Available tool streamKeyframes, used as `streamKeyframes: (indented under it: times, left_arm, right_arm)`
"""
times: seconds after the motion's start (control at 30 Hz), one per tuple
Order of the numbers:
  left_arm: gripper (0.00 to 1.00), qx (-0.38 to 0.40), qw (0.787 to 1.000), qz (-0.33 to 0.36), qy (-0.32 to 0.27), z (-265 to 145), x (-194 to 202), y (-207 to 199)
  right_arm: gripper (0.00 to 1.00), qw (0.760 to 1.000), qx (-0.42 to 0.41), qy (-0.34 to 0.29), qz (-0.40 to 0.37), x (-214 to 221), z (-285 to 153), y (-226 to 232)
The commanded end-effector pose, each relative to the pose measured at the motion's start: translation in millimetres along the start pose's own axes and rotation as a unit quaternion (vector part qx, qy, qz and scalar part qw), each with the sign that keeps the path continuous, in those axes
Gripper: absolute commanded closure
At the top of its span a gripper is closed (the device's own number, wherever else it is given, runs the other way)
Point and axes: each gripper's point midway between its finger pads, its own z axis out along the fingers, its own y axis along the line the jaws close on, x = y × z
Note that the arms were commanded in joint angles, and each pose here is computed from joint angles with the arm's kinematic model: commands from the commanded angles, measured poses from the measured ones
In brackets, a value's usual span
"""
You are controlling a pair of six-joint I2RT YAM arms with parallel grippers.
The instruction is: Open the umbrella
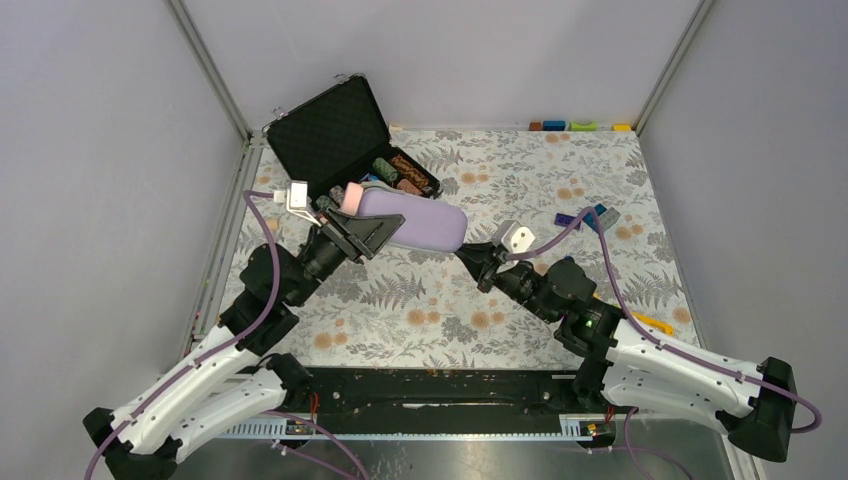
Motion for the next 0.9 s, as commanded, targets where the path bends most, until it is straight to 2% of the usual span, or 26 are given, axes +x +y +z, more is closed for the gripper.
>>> streamKeyframes:
  times: [0.0,0.53,0.87]
  left_arm:
    - [1.0,0.088,0.996,0.019,-0.012,-11,-27,-56]
    - [1.0,0.09,0.975,0.117,0.164,-30,26,-42]
    - [1.0,0.09,0.937,0.192,0.277,-34,52,-29]
  right_arm:
    - [1.0,0.998,0.05,-0.027,-0.006,-25,1,-18]
    - [1.0,0.991,0.022,0.045,-0.127,-9,-7,-21]
    - [1.0,0.986,-0.016,0.01,-0.168,-11,-23,-11]
